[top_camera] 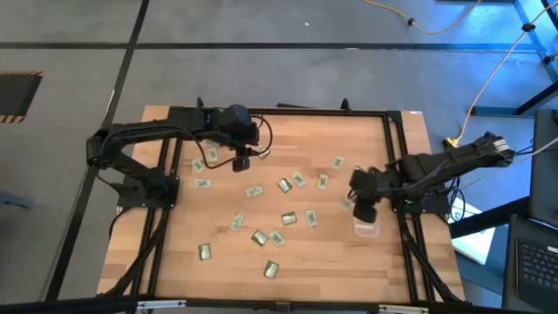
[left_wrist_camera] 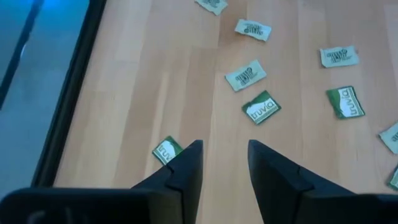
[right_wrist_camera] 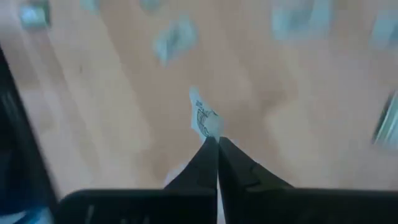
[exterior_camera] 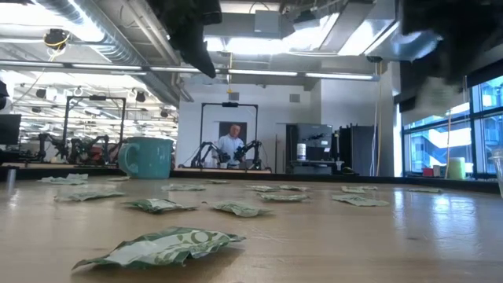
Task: Pick and place items into bin
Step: Put the white stevia packet into the transparent bin
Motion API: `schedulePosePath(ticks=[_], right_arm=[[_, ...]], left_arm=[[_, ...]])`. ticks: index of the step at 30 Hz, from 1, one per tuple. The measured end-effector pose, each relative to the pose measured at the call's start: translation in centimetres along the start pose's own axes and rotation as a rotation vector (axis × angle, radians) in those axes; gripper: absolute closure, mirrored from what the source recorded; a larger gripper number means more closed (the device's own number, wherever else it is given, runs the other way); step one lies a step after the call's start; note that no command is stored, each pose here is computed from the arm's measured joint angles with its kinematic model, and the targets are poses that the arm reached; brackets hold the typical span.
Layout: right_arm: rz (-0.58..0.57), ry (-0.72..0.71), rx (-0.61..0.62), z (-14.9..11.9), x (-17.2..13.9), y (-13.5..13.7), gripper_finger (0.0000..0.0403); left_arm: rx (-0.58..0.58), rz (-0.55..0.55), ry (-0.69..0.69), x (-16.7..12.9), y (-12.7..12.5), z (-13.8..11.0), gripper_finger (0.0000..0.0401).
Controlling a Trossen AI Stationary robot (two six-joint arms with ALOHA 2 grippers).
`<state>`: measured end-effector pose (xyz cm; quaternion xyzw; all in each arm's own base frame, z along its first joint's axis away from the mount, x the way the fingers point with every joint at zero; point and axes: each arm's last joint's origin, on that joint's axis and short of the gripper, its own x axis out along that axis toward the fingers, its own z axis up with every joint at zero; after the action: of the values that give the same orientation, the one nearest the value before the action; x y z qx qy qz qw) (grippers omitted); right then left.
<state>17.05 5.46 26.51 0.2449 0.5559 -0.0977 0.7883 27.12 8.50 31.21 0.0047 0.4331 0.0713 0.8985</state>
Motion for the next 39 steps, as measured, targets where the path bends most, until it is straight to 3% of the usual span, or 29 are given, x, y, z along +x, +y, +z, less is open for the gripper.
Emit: schedulePosePath(ticks=[5,11,14,20,28,39], right_arm=[[0.008,0.138,0.163,-1.9,0.0,0.8,0.0403],[-0.073,0.219,0.253,-3.5,1.6,1.2,0.0403],[-0.111,0.257,0.256,-4.3,2.9,1.1,0.0403],[-0.057,0.254,0.249,-4.5,5.0,1.4,0.0403],[-0.084,0.267,0.246,-4.7,5.9,1.1,0.0400],[-0.096,0.273,0.226,-4.8,5.8,1.0,0.0333]], left_arm=[[-0.001,-0.006,0.021,0.5,0.0,-0.1,0.0287],[-0.002,-0.008,0.031,0.7,0.0,-0.1,0.0290],[-0.001,-0.008,0.031,0.7,0.0,-0.1,0.0290],[-0.003,-0.009,0.031,0.7,0.0,-0.1,0.0292],[-0.004,-0.009,0.031,0.7,0.0,-0.1,0.0294],[-0.004,-0.009,0.031,0.7,0.0,-0.1,0.0296]])
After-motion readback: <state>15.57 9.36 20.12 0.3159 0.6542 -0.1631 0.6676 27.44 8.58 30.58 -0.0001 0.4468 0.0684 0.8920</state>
